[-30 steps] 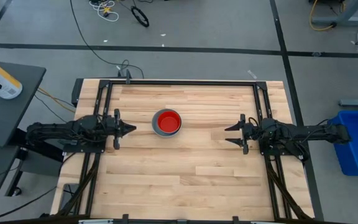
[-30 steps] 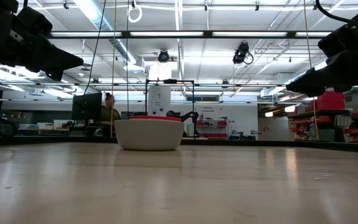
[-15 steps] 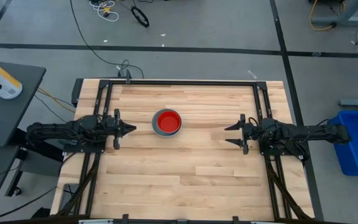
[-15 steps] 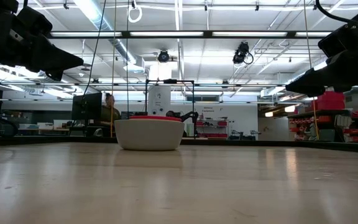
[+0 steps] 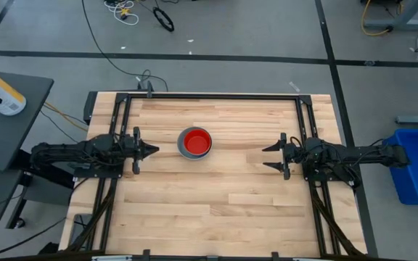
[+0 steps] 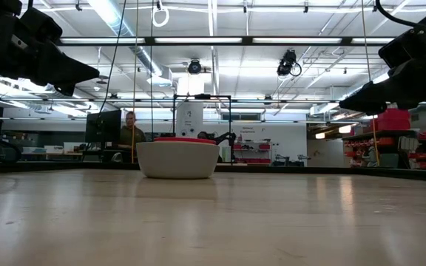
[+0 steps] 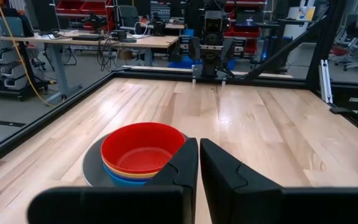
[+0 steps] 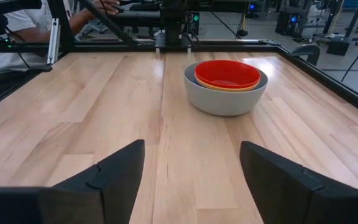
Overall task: Nest bowls inside each other
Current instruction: Return to Home Position
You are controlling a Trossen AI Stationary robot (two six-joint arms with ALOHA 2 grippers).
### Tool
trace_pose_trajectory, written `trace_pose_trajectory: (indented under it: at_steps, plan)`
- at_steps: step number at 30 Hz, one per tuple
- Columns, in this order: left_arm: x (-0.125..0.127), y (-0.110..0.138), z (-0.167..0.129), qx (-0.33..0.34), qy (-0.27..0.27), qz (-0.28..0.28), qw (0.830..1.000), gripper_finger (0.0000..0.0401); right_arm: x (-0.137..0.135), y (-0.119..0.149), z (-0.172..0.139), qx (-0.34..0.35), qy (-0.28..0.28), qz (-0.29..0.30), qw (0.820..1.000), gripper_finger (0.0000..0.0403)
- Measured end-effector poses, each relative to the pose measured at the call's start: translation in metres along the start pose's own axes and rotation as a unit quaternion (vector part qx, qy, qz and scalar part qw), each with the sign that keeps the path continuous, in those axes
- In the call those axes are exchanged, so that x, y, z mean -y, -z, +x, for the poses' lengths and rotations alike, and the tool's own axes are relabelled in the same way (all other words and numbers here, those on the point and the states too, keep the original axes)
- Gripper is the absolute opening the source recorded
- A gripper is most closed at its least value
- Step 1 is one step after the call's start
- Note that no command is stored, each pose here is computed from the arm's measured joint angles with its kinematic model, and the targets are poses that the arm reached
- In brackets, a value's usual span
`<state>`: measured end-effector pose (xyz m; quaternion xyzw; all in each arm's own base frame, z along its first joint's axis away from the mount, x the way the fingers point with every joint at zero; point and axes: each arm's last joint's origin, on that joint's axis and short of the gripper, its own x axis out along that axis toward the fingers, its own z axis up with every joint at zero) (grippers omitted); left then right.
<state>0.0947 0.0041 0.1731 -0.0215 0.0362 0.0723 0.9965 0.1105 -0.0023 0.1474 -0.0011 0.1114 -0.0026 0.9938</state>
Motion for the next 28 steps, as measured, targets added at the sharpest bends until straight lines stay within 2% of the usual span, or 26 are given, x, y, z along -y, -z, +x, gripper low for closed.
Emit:
trace_pose_trajectory:
  at_steps: [8,28]
  plan:
    - [0.0,0.0,0.0,0.0,0.0,0.0,1.0,0.0022,0.0,0.0,0.0,0.0,0.0,0.0,1.0,0.0275]
    - [0.0,-0.0001,0.0,0.0,0.0,0.0,1.0,0.0022,0.0,0.0,0.0,0.0,0.0,0.0,1.0,0.0229]
